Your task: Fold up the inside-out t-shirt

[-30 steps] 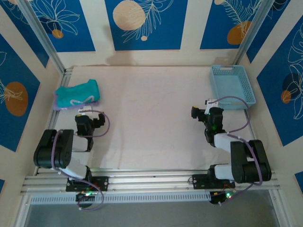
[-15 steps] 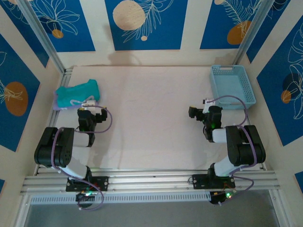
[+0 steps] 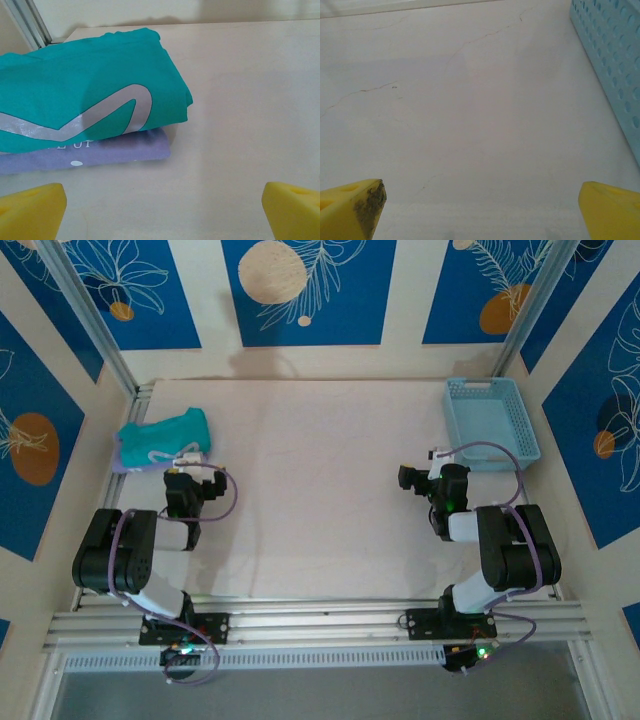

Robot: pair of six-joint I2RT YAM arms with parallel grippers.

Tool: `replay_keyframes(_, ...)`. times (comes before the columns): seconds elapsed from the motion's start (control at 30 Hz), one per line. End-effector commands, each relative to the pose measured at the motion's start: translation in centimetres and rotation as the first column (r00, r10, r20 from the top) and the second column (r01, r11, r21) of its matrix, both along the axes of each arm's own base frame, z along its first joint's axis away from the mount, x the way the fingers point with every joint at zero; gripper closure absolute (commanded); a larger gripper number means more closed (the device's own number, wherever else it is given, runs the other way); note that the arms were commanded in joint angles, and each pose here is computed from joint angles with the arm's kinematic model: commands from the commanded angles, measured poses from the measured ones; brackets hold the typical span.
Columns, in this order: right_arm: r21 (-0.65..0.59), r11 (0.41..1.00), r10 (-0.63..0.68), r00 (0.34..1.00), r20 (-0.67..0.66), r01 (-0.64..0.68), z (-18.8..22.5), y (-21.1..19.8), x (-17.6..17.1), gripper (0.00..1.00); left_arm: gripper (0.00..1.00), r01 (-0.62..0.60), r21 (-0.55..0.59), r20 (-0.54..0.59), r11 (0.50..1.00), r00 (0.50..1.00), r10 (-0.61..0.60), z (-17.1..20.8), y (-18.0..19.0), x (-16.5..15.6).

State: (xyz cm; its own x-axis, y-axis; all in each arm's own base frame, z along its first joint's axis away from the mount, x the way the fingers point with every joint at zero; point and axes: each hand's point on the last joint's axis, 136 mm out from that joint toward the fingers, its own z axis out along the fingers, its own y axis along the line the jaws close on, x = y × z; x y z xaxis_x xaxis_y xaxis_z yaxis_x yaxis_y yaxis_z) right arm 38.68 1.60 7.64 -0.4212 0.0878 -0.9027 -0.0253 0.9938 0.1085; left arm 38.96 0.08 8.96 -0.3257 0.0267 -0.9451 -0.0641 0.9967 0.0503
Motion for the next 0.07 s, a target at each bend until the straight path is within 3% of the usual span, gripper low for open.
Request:
replay_keyframes(0.0,-0.001,1.0,0.012,0.998,0.06,-0.012,1.72,0.3,0.95,0.01,0.0,0.019,0.015,0.015,1.0,1.0,-0.019,0.46,-0.46,0.25)
replay_keyframes(0.03,-0.002,1.0,0.013,0.998,0.061,-0.012,1.73,0.31,0.93,0.01,0.0,0.019,0.015,0.015,1.0,1.0,-0.019,0.46,-0.45,0.25)
